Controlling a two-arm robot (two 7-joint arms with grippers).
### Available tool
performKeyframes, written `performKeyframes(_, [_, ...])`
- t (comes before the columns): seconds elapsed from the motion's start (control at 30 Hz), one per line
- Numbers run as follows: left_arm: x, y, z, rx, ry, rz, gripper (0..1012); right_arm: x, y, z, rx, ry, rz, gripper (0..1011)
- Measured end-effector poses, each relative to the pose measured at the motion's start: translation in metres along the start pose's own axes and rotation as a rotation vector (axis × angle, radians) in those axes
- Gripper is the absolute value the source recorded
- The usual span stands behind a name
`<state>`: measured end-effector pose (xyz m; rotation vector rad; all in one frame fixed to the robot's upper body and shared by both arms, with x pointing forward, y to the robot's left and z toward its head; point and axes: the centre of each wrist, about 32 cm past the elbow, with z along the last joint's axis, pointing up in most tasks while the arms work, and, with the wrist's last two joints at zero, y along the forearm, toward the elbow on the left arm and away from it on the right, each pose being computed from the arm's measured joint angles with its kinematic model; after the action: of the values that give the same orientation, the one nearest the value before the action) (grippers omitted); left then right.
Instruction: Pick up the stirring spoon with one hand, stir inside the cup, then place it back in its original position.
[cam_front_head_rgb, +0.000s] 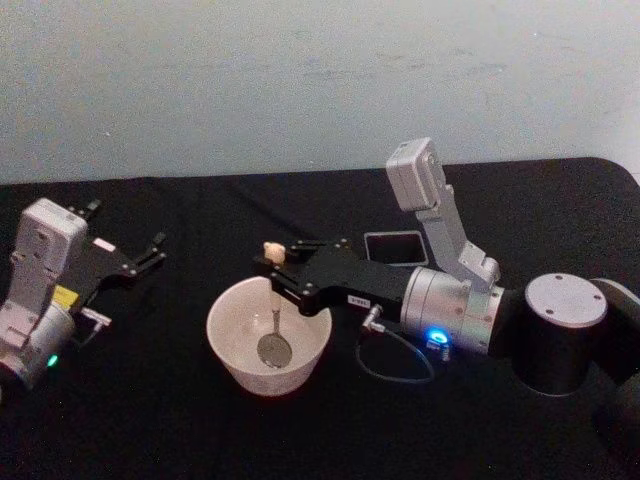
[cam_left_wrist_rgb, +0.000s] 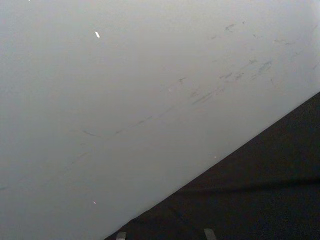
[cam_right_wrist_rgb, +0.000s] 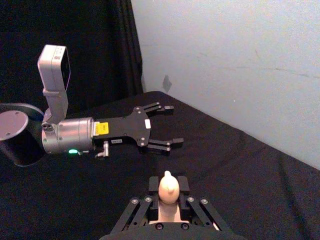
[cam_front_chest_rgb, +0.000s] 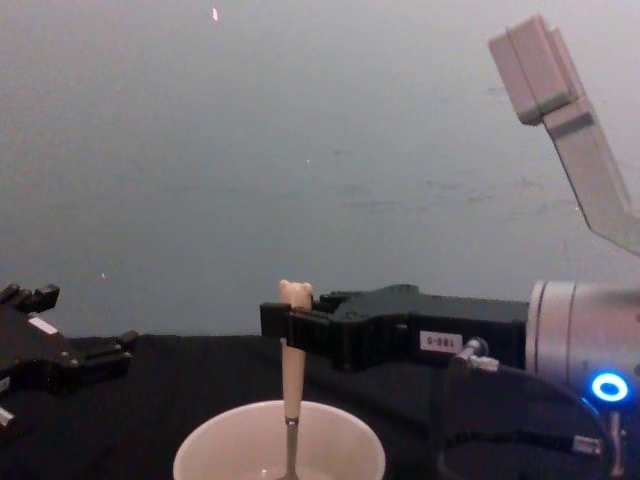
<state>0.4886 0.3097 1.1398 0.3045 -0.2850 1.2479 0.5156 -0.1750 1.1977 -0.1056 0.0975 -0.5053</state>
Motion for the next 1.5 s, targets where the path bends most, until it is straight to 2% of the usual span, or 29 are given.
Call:
performKeyframes(0.63, [0.0000,0.0000,0.0000,0.000,0.000,0.000,1001,0.000,0.002,0.006,0.030,0.026,-0.041,215])
performKeyframes(0.9, [0.0000,0.0000,0.0000,0.000,0.000,0.000,1001,0.002,0.000,0.012,0.051,0.044,-0.082,215])
performKeyframes(1.5, [0.0000,0.0000,0.0000,0.000,0.000,0.000,1001,0.002,-0.014,0.047,0.102,0.075,-0.213,215])
